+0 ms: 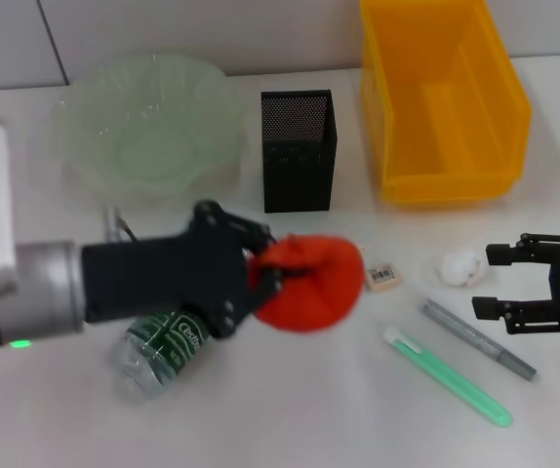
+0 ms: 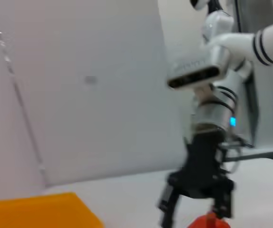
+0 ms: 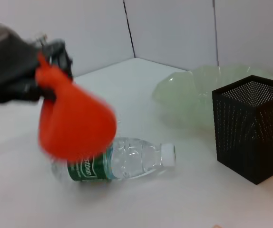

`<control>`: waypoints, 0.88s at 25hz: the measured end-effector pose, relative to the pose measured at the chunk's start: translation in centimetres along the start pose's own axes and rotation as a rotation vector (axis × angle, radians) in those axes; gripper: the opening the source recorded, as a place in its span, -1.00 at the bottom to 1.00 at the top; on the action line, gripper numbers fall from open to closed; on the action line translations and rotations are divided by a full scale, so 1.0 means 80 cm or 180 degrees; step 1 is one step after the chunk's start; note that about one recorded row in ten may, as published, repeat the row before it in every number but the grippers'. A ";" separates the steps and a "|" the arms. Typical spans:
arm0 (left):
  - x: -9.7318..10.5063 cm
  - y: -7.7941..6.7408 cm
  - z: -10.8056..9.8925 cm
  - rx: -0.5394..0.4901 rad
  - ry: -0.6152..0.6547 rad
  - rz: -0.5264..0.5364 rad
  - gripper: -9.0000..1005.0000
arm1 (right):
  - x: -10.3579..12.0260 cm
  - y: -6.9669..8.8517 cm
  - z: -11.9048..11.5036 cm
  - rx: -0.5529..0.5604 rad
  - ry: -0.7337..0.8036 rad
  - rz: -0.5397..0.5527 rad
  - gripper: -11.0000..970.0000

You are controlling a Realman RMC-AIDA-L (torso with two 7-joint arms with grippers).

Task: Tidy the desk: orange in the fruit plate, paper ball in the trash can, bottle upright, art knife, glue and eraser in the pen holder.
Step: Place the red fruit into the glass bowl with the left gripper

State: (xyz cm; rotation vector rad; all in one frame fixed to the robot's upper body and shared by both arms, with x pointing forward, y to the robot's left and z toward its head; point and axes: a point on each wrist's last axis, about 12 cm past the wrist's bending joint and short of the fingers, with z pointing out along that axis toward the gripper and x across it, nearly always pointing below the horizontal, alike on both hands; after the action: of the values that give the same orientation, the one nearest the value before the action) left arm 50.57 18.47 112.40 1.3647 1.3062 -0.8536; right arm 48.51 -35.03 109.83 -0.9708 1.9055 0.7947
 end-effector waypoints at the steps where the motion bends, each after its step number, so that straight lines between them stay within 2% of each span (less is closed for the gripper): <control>1: -0.008 0.006 -0.014 -0.0153 -0.0041 0.0063 -0.77 | 0.000 0.000 0.001 -0.0002 -0.0002 0.0002 0.59; 3: -0.008 0.006 -0.014 -0.0153 -0.0041 0.0063 -0.80 | 0.001 -0.001 0.003 -0.0002 -0.0005 0.0013 0.59; 5: -0.019 0.022 -0.038 -0.0482 -0.0193 0.0079 -0.83 | 0.001 -0.001 0.004 -0.0011 -0.0009 0.0017 0.59; 6: -0.023 0.035 -0.056 -0.0750 -0.0350 0.0024 -0.84 | 0.003 0.000 0.006 -0.0029 -0.0019 0.0026 0.59; 7: -0.023 0.035 -0.056 -0.0750 -0.0350 0.0024 -0.85 | 0.003 0.000 0.006 -0.0029 -0.0019 0.0026 0.59; 8: -0.023 0.048 -0.072 -0.0999 -0.0492 -0.0052 -0.86 | 0.004 0.001 0.009 -0.0046 -0.0030 0.0035 0.59; 9: -0.023 0.048 -0.072 -0.0999 -0.0492 -0.0052 -0.86 | 0.004 0.001 0.009 -0.0046 -0.0030 0.0035 0.59; 11: -0.021 0.064 -0.086 -0.1215 -0.0595 -0.0137 -0.86 | 0.006 0.001 0.014 -0.0071 -0.0056 0.0043 0.59; 13: -0.014 0.089 -0.101 -0.1499 -0.0731 -0.0283 -0.87 | 0.007 0.001 0.016 -0.0084 -0.0066 0.0040 0.59; 14: -0.014 0.089 -0.101 -0.1499 -0.0731 -0.0283 -0.87 | 0.007 0.001 0.016 -0.0084 -0.0066 0.0040 0.59; 17: -0.006 0.110 -0.110 -0.1723 -0.0796 -0.0410 -0.87 | 0.007 0.002 0.019 -0.0110 -0.0083 0.0044 0.59; 18: 0.001 0.123 -0.110 -0.1832 -0.0764 -0.0472 -0.87 | 0.007 0.002 0.020 -0.0117 -0.0093 0.0050 0.59; 22: 0.008 0.135 -0.106 -0.1931 -0.0652 -0.0503 -0.87 | 0.008 0.003 0.022 -0.0133 -0.0106 0.0064 0.59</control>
State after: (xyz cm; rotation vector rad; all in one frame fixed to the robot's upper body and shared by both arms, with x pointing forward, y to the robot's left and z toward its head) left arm 59.95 27.91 115.82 0.6892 1.3738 -0.6073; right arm 48.79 -33.73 108.53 -0.9593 1.8792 0.8603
